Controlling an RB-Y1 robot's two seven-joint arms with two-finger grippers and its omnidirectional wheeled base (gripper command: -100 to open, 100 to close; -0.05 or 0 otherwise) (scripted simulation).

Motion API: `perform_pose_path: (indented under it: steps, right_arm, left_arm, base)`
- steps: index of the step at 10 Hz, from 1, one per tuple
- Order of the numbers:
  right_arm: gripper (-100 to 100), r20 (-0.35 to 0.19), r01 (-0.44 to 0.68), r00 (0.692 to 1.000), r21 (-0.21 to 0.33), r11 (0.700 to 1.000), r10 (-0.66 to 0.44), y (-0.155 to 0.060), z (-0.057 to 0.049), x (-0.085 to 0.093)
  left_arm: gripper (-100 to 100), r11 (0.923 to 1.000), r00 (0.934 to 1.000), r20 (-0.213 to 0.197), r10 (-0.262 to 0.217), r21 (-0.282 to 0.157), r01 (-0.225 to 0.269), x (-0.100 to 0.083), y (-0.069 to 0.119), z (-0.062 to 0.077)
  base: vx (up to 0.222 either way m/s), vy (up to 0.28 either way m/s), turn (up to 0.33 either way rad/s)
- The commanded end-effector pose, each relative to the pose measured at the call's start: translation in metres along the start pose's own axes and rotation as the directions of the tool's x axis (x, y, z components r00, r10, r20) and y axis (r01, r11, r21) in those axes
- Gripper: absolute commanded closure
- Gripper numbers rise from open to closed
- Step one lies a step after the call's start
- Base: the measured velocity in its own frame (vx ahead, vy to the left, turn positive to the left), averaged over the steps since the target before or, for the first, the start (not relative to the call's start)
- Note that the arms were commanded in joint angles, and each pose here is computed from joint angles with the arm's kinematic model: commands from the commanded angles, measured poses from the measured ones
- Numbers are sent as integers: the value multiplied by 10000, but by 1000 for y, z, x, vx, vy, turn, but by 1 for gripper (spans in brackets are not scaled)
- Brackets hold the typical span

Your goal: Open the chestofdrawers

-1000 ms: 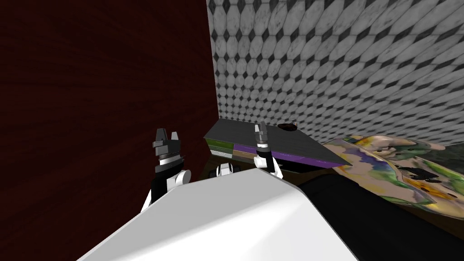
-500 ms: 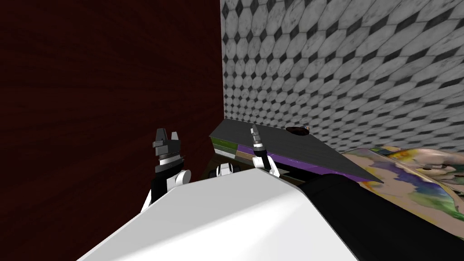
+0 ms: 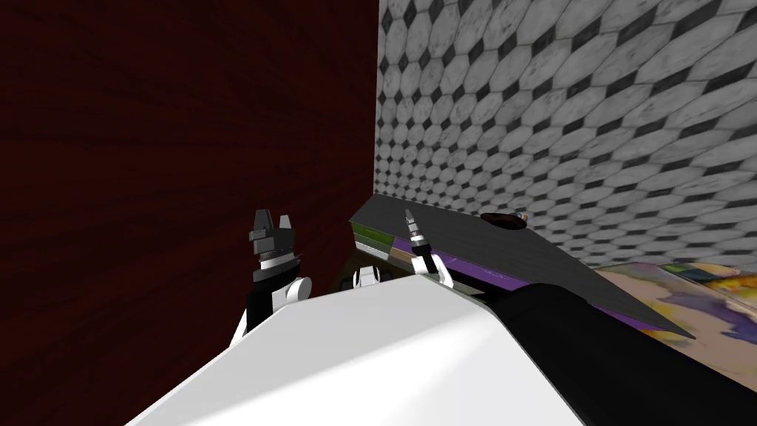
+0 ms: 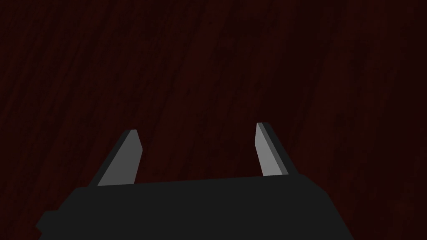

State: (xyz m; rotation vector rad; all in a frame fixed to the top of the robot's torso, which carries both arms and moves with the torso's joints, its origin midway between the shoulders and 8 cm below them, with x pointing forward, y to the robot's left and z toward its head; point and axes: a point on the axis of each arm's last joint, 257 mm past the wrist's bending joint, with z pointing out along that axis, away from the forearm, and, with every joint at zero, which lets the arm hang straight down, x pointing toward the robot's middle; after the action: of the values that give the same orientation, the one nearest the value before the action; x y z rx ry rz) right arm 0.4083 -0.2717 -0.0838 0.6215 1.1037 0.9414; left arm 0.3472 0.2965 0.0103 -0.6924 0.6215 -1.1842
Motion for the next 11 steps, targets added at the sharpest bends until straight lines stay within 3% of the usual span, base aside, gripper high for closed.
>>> perform_pose_path:
  steps: [1, 2, 3, 4, 5, 6, 7, 8, 10, 11]
  right_arm:
    - [-100, -398, 463, 9983, 1004, 9939, -425, -39, -3, 15]
    - [-100, -740, 908, 9941, 1651, 9821, -795, -63, -8, 25]
    - [-100, -777, 917, 9939, 1823, 9790, -786, -69, -9, 26]
    - [-100, -1139, 1401, 9868, 2434, 9597, -1152, -93, -15, 34]
    - [-100, -1194, 1416, 9863, 2634, 9542, -1134, -101, -18, 36]
    - [-100, -1608, 1915, 9760, 3151, 9295, -1466, -125, -27, 45]
    - [-100, -1646, 1955, 9755, 3420, 9192, -1462, -132, -30, 45]
    - [-100, -2094, 2488, 9615, 3883, 8873, -1780, -157, -40, 53]
    - [-100, -2130, 2525, 9610, 4165, 8734, -1762, -164, -44, 52]
    - [-100, -2595, 3078, 9436, 4595, 8332, -2055, -188, -56, 59]
  left_arm:
    - [0, 10000, 10000, 0, -1, 1, 1, 0, 0, 0]
    - [0, 10000, 10000, 0, 1, 0, -1, 0, 0, 0]
    - [0, 10000, 10000, 0, -1, 0, 1, 0, 0, 0]
    - [0, 10000, 10000, 0, 1, -1, -1, 0, 0, 0]
    - [0, 10000, 10000, 0, -1, 0, 1, 0, 0, 0]
    - [0, 10000, 10000, 0, 0, 0, 0, 0, 0, 0]
    - [0, 10000, 10000, 0, -1, 0, 1, 0, 0, 0]
    - [0, 10000, 10000, 0, 1, -1, -1, 0, 0, 0]
    - [0, 10000, 10000, 0, 1, -1, -1, 0, 0, 0]
    - [0, 10000, 10000, 0, 2, -1, -2, 0, 0, 0]
  base:
    - [7, 26, 131]
    - [7, 39, 252]
    - [14, 35, 149]
    - [19, 48, 234]
    - [12, 37, 173]
    - [9, 39, 328]
    - [11, 31, 131]
    - [13, 42, 266]
    - [12, 21, 70]
    - [13, 31, 225]
